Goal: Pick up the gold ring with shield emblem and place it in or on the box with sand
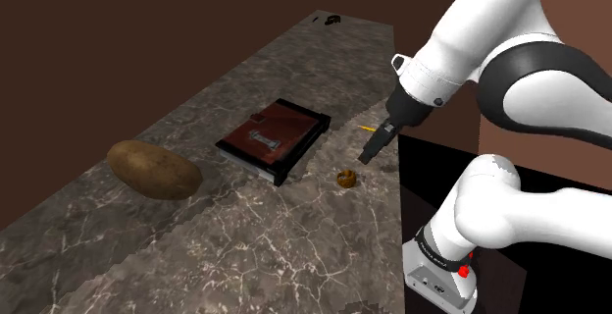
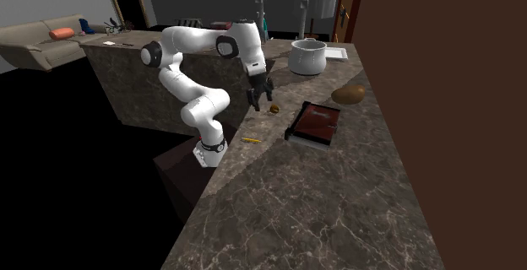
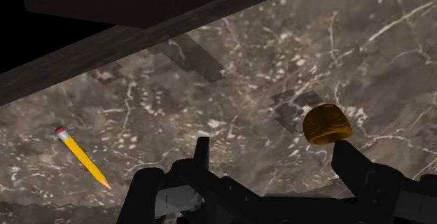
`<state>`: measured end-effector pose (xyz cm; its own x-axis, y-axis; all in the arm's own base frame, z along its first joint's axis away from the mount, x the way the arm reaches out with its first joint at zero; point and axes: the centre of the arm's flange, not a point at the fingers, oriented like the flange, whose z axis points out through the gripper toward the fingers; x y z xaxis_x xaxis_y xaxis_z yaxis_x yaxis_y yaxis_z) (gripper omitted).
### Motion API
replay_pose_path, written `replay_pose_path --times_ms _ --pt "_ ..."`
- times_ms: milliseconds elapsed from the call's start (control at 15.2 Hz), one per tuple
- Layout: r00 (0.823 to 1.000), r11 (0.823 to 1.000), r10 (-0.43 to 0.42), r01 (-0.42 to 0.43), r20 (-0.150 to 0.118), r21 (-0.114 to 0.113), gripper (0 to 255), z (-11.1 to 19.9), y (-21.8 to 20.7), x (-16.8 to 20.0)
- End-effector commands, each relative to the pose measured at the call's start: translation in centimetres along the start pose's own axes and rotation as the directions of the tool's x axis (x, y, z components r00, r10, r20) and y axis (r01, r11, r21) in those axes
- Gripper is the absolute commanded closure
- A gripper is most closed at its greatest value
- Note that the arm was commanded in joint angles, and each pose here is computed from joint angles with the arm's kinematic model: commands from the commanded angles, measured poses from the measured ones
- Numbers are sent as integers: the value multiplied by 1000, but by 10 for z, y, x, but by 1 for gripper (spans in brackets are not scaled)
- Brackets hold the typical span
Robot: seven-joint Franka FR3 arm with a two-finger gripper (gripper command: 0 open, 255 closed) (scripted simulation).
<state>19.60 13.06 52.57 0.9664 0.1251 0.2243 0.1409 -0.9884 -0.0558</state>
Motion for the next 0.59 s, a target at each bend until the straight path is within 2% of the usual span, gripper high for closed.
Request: replay_pose_path --times_ms 0,132,198,528 --pt "998 1000 6 -5 -68 17 0 5 -23 -10" --pt "991 999 11 -7 -132 31 0 10 -47 -20" --pt "988 999 13 -8 -154 36 0 12 -56 -24" --pt "988 999 13 -8 -154 36 0 38 -57 -20"
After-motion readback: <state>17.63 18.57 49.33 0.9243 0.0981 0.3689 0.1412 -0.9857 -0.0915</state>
